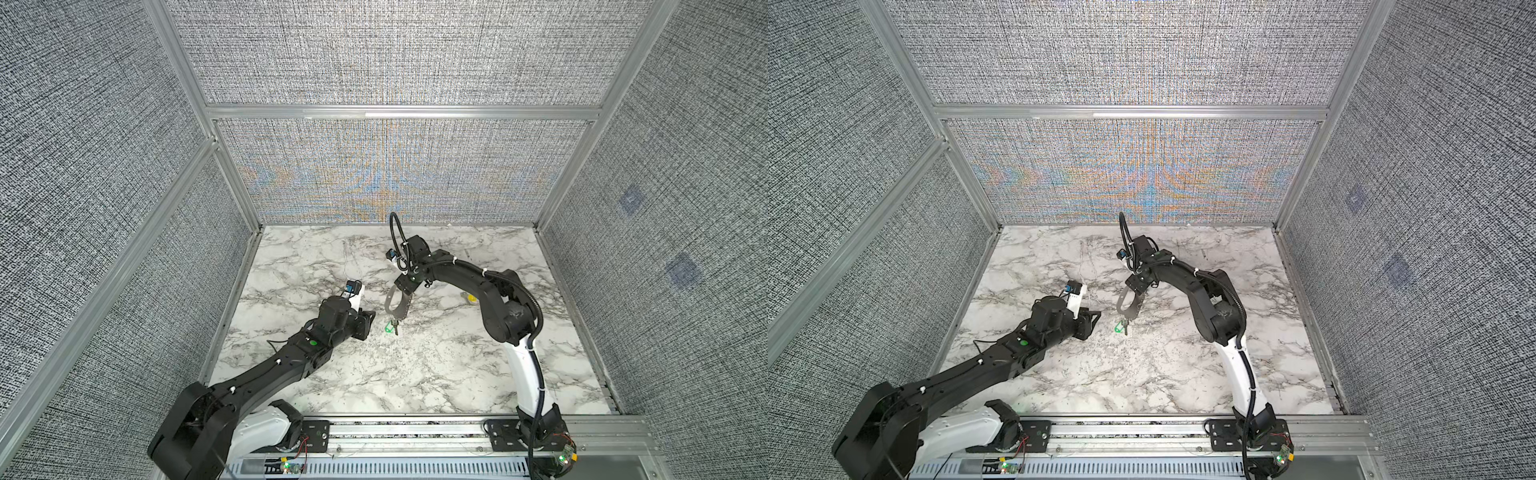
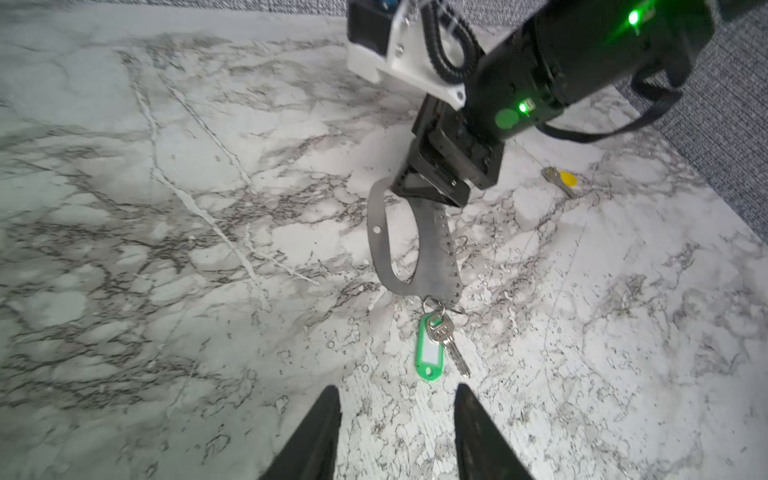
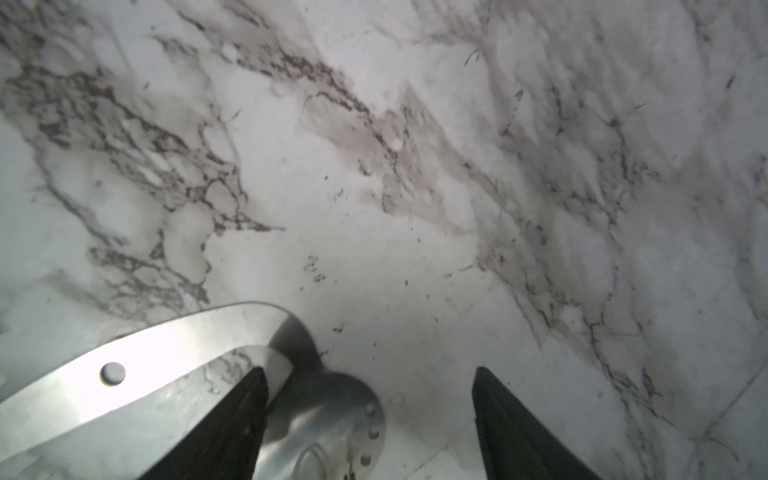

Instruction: Remove the keys from the keyring

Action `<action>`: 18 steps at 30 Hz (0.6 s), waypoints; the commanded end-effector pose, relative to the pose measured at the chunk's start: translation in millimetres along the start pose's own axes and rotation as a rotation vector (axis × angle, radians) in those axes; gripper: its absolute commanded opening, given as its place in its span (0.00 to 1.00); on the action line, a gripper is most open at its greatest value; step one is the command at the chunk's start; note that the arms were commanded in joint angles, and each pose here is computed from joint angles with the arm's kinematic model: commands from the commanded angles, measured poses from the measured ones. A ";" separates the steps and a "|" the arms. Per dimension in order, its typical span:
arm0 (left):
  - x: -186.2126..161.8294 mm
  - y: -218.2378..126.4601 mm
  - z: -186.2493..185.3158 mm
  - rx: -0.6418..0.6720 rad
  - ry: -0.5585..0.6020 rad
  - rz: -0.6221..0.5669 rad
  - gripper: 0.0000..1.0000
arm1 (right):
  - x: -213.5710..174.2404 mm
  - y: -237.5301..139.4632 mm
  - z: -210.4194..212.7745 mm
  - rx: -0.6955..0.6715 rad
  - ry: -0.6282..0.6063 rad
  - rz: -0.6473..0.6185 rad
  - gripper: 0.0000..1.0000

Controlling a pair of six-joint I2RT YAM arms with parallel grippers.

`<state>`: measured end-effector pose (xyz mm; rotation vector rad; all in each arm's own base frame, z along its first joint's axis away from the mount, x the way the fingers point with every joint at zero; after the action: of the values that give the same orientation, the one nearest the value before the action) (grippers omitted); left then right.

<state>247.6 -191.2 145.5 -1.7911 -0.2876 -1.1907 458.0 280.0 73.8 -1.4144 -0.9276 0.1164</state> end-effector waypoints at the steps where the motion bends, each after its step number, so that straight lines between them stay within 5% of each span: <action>1: -6.5 10.2 -7.8 -0.066 0.047 0.070 0.47 | -16.3 6.8 -15.6 -0.116 0.039 0.087 0.79; 12: -10.8 46.1 -16.6 -0.109 0.153 0.192 0.48 | -38.5 -11.0 -67.5 -0.244 0.197 0.149 0.78; 18: 3.3 42.0 -6.8 -0.016 0.112 0.169 0.48 | -20.8 -43.5 -61.9 -0.164 0.118 0.026 0.77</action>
<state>266.0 -225.8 118.6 -1.7522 -0.0009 -1.2151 463.0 205.1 90.4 -1.6206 -0.7604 -0.0246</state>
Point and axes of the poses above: each gripper's point midway between its finger pads, its own y axis out along the fingers, its own z axis along the line the jaws close on, x = y × z, the point moved 5 cm from there along -y, back along the fingers, and after that the axes turned 12 degrees about y, right-handed, at the moved point
